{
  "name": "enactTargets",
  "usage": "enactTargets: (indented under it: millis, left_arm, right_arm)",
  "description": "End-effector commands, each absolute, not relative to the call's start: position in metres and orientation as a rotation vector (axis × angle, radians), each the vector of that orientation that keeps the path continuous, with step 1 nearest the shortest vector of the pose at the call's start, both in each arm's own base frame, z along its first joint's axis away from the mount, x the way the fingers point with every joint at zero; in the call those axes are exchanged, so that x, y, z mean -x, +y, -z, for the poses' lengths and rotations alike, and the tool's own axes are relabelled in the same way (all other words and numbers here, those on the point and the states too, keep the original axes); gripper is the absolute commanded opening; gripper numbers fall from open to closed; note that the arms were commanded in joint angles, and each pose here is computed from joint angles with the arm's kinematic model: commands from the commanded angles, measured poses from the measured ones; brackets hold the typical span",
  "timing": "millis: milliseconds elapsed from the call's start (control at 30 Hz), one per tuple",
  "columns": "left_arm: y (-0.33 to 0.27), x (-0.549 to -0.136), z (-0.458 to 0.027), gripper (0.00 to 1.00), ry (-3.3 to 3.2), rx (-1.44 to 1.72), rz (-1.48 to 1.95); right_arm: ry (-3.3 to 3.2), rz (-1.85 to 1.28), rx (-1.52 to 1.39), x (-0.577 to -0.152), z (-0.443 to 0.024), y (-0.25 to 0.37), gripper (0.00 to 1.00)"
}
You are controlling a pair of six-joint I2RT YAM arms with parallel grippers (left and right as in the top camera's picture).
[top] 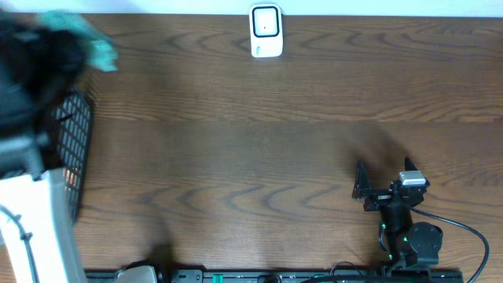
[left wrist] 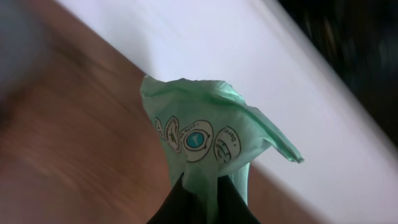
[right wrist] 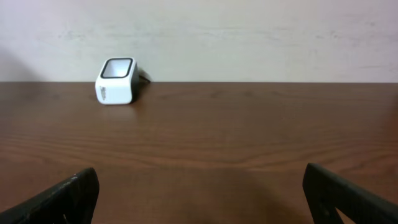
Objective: Scan the item barcode
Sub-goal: 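Lift the green pack out and drop it near the scanner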
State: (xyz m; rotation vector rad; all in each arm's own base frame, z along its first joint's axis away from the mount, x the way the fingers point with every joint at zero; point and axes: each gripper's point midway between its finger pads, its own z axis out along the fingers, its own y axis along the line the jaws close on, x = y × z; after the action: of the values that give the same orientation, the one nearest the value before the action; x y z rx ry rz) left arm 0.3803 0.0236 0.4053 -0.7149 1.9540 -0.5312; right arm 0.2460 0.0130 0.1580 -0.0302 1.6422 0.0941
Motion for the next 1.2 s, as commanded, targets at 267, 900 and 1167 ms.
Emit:
enactTargets:
  millis: [267,900,1167]
  left_arm:
    - [-0.181,-0.451,-0.25,0.08,2.419,0.056,0.493]
    - [-0.253,-0.466,-0.241,0.57,2.323,-0.135,0.567]
    - [-0.022,-0.43,-0.364,0.68,2.096,0.33,0.155]
  right_arm:
    - [1.642,-0.08,0.035,-0.246,-0.158,0.012,0.99]
    - [1.642,-0.08,0.035,-0.246,-0.158,0.012,0.99]
    - [1.642,-0.08,0.035,-0.246,-0.158,0.012,0.99]
